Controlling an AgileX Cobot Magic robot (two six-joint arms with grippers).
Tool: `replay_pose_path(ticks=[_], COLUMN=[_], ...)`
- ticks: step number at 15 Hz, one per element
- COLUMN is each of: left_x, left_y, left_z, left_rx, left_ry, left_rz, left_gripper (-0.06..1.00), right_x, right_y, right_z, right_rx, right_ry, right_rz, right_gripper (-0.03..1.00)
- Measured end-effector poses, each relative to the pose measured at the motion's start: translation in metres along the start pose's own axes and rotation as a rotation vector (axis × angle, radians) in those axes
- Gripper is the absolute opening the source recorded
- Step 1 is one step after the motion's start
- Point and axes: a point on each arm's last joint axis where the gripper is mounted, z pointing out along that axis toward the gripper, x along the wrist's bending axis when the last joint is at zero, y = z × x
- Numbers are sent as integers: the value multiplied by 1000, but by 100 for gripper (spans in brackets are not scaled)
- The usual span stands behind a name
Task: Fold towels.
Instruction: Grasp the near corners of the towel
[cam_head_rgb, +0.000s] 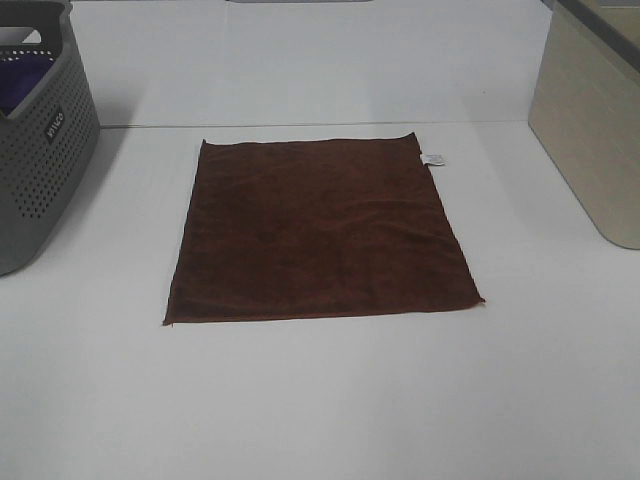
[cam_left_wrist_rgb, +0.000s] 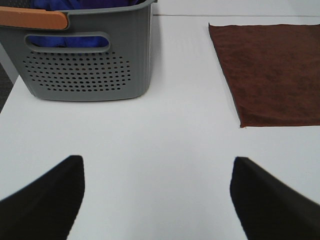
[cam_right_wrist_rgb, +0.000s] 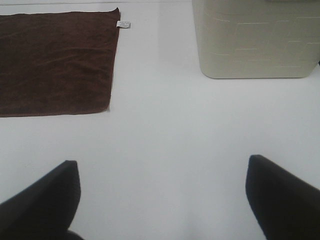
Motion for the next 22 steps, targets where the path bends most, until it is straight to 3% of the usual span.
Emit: replay_pose_path(ticks=[22], left_x=[0], left_y=[0], left_z=[0], left_rx=[0], left_ry=[0], left_rz=[0], left_gripper=[76], right_x=[0], right_y=[0], right_z=[0], right_rx=[0], right_ry=[0], right_rz=[0], right_gripper=[85])
